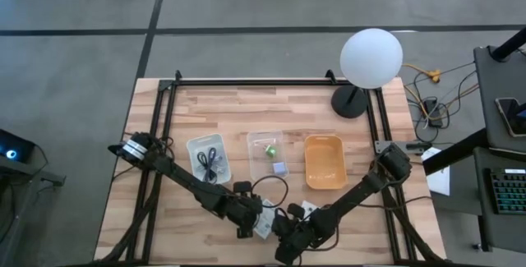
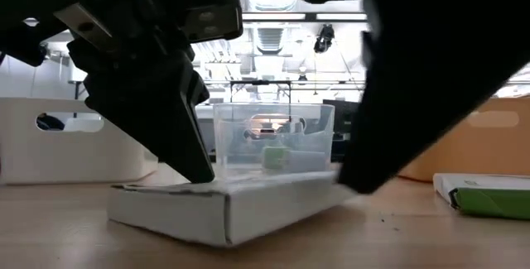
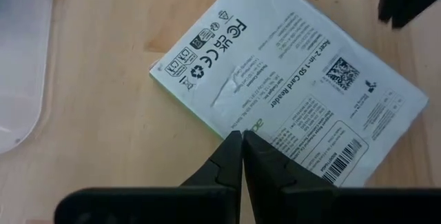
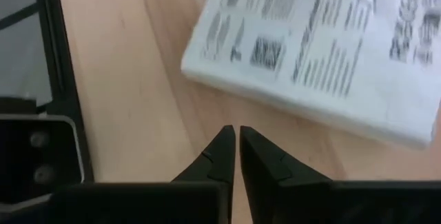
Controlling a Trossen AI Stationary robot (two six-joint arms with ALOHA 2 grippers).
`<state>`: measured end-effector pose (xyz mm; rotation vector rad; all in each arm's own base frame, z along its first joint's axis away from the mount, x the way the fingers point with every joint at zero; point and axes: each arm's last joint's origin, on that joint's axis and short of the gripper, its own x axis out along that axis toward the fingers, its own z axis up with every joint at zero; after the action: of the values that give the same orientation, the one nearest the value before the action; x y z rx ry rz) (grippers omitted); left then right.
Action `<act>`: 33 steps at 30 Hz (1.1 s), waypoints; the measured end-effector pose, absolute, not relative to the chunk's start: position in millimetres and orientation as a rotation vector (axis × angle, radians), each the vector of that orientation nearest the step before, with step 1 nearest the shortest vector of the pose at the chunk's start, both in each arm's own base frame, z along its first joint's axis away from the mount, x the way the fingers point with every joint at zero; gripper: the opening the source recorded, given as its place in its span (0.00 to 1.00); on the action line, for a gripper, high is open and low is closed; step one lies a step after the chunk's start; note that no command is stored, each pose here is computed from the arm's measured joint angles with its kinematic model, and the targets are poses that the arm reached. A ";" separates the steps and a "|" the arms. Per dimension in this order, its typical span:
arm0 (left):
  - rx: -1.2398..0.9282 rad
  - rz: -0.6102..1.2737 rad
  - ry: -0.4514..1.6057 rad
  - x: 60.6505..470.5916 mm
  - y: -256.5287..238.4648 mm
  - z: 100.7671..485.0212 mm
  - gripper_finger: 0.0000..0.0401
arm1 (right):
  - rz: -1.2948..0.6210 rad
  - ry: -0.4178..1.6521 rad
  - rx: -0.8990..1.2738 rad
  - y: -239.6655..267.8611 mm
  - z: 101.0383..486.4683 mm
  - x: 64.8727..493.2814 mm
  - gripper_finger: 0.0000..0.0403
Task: Pick and place items into bin
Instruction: Put the left white card reader box into the yellow bin
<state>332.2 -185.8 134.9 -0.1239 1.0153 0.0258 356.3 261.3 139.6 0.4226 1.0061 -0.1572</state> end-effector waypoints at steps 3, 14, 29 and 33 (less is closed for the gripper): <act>-0.120 0.028 1.025 330.7 -184.9 132.6 0.00 | -0.146 1.029 0.380 263.9 145.4 349.2 0.08; -0.112 0.035 1.051 328.7 -182.9 129.6 0.00 | 0.146 1.043 -0.328 261.4 148.8 340.3 0.34; -0.115 0.034 1.047 329.2 -183.1 130.2 0.00 | -0.079 0.880 -0.474 234.9 190.4 354.3 0.45; -0.133 0.044 1.047 329.3 -183.0 130.2 0.00 | -0.036 0.909 -0.443 221.8 192.6 365.7 0.46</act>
<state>329.3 -183.0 130.2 -0.1327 1.0472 0.0437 365.7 221.8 192.6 -0.4428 0.9094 -0.0359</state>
